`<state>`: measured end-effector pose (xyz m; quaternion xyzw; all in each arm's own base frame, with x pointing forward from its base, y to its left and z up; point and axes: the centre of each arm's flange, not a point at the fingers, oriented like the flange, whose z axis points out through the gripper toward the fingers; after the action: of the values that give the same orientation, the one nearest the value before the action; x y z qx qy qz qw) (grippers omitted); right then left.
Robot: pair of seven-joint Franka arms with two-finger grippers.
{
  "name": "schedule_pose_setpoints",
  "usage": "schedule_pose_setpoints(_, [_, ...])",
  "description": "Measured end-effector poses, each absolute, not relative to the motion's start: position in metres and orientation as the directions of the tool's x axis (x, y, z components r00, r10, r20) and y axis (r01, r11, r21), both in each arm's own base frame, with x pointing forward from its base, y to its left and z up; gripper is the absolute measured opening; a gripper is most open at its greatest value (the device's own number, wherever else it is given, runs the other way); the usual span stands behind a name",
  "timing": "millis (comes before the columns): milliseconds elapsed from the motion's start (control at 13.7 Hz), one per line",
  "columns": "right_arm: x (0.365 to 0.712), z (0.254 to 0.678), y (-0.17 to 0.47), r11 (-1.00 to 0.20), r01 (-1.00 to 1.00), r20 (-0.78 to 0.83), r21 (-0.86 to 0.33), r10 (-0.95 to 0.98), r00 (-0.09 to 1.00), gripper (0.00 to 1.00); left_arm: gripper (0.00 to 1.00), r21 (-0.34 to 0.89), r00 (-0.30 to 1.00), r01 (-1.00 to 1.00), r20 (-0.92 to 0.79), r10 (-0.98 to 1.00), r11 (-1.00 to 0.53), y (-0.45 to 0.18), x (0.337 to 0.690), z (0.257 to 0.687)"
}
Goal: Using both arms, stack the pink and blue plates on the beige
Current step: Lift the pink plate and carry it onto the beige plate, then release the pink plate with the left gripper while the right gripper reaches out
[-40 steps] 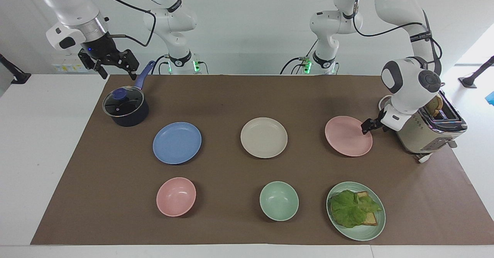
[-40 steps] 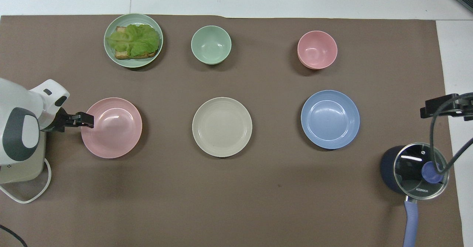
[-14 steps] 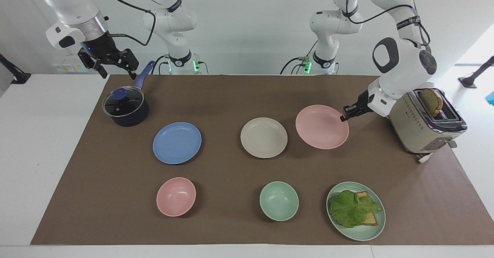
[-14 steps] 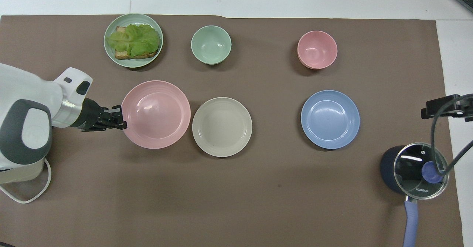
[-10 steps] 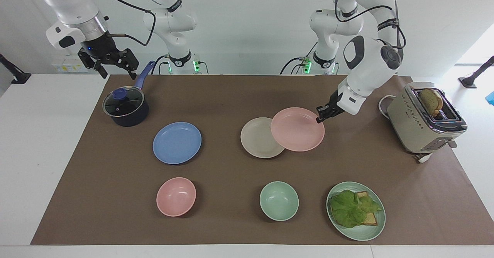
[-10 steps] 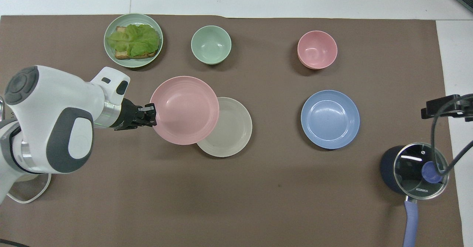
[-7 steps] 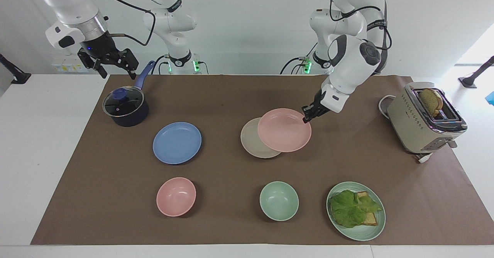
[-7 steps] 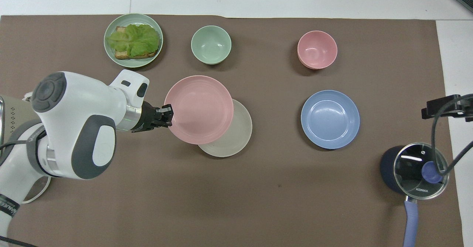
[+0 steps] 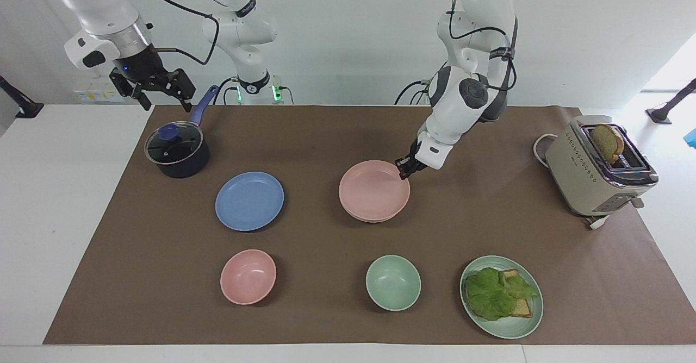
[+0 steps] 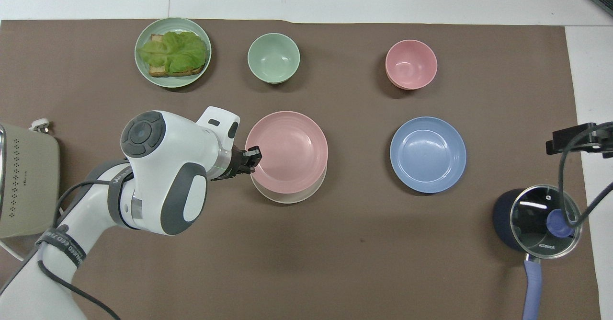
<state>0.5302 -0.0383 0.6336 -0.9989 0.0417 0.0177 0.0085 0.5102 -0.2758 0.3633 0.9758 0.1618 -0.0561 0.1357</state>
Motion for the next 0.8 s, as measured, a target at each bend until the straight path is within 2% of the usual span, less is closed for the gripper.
schedule_pose_setpoints(801, [0.530,0.633,-0.039,-0.996,-0.085,-0.038,-0.016,-0.084,0.996,1.00,0.04,0.233,0.937,0.341,-0.167,0.308,-0.911,-0.277,0.506,0.346])
